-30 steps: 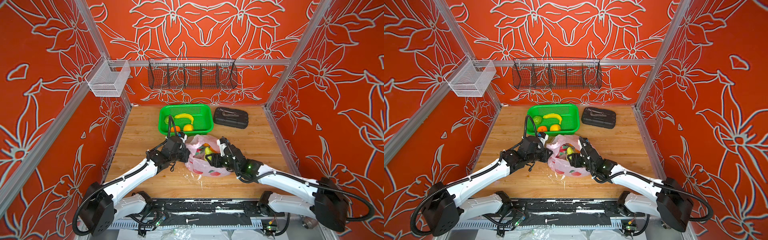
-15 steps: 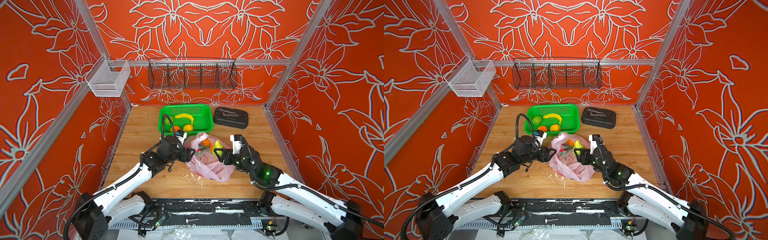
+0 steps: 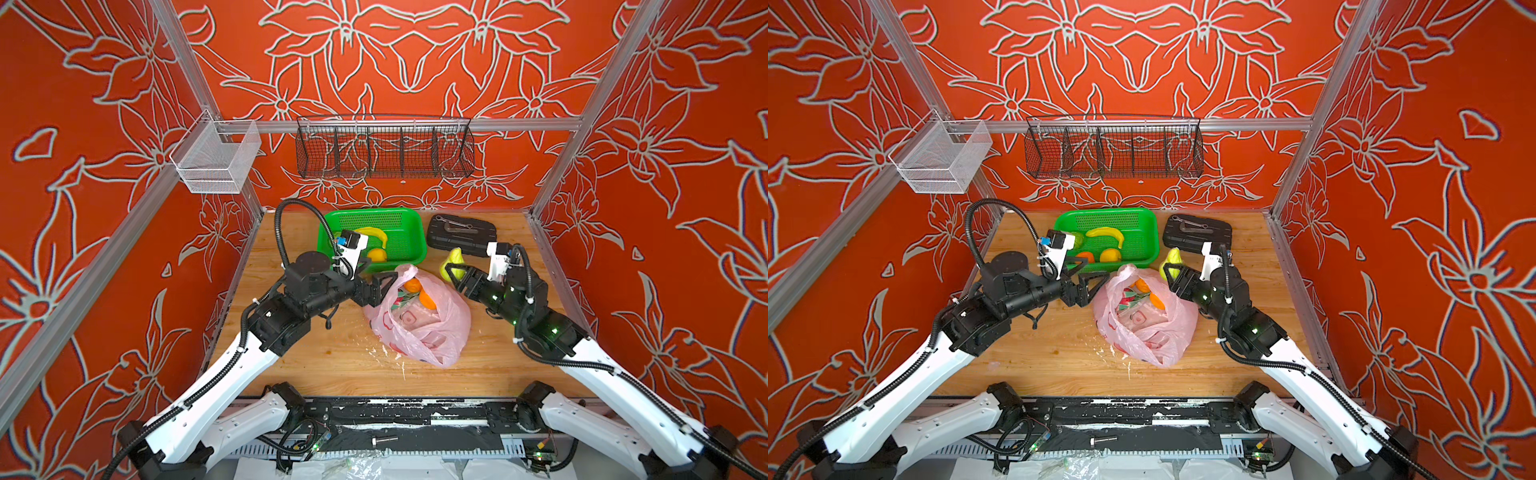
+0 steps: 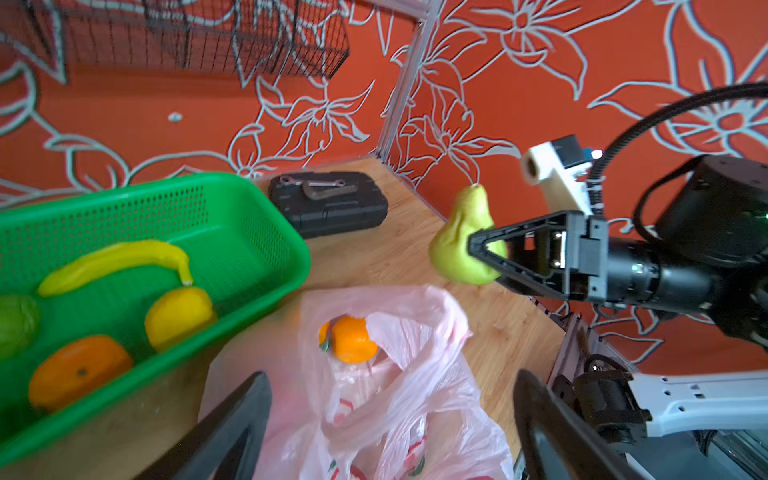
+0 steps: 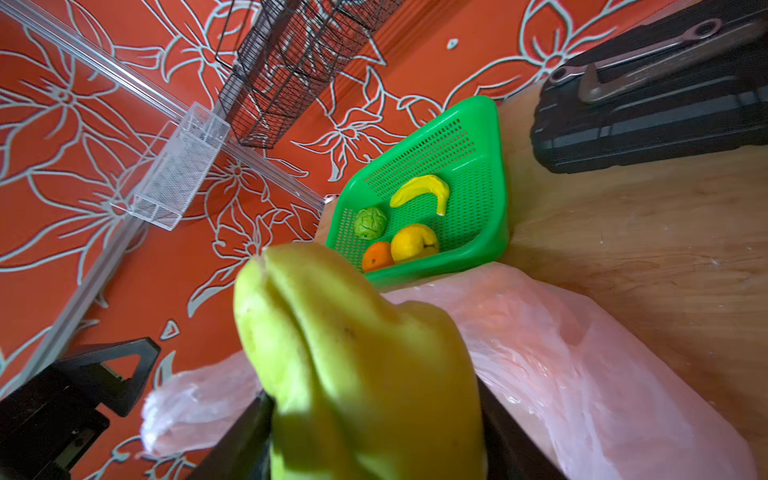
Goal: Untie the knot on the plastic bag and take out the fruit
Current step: 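Lift the pale green pear out and pass it to the left gripper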
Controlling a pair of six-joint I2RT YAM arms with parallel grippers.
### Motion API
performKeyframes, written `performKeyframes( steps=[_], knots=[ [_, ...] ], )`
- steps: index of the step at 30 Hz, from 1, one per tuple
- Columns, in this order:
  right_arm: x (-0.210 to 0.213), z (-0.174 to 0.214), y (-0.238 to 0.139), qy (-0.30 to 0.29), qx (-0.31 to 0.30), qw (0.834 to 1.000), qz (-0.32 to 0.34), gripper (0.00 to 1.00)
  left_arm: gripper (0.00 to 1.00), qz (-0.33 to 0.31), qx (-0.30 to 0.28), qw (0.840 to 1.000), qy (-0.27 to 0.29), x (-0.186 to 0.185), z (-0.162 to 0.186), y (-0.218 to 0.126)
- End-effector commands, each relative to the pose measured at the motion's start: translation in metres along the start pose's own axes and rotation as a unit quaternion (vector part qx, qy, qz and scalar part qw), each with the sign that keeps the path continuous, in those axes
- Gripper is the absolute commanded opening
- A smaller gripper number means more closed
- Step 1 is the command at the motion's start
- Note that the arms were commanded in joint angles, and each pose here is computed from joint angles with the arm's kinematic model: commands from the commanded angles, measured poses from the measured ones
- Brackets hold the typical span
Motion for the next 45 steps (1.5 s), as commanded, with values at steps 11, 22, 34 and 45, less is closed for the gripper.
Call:
performKeyframes(
  steps=[11, 22, 34, 45],
  knots=[
    [0.062, -0.039, 0.005, 0.127, 0.071, 0.978, -0.148, 0.60, 0.92, 0.156, -0.027, 0.953, 0.257, -0.045, -0.027, 0.056],
    [0.078, -0.044, 0.002, 0.177, 0.071, 0.959, -0.212, 0.60, 0.94, 0.153, -0.062, 0.920, 0.356, -0.055, -0.020, 0.104],
    [0.069, -0.036, 0.008, 0.193, 0.074, 0.955, -0.211, 0.60, 0.90, 0.132, -0.080, 0.931, 0.332, -0.056, -0.026, 0.136],
    [0.066, -0.034, 0.017, 0.198, 0.080, 0.954, -0.210, 0.60, 0.74, 0.097, -0.095, 0.941, 0.310, -0.049, -0.035, 0.121]
  ],
)
Point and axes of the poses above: each gripper's point midway between its finger pads, its own y axis out along the fingers, its own x axis along the line the jaws close on, z = x × y, the point moved 3 cm from there along -y, back along the fingers, and after that the axes turned 8 degrees about -y, right-handed, at the moved point
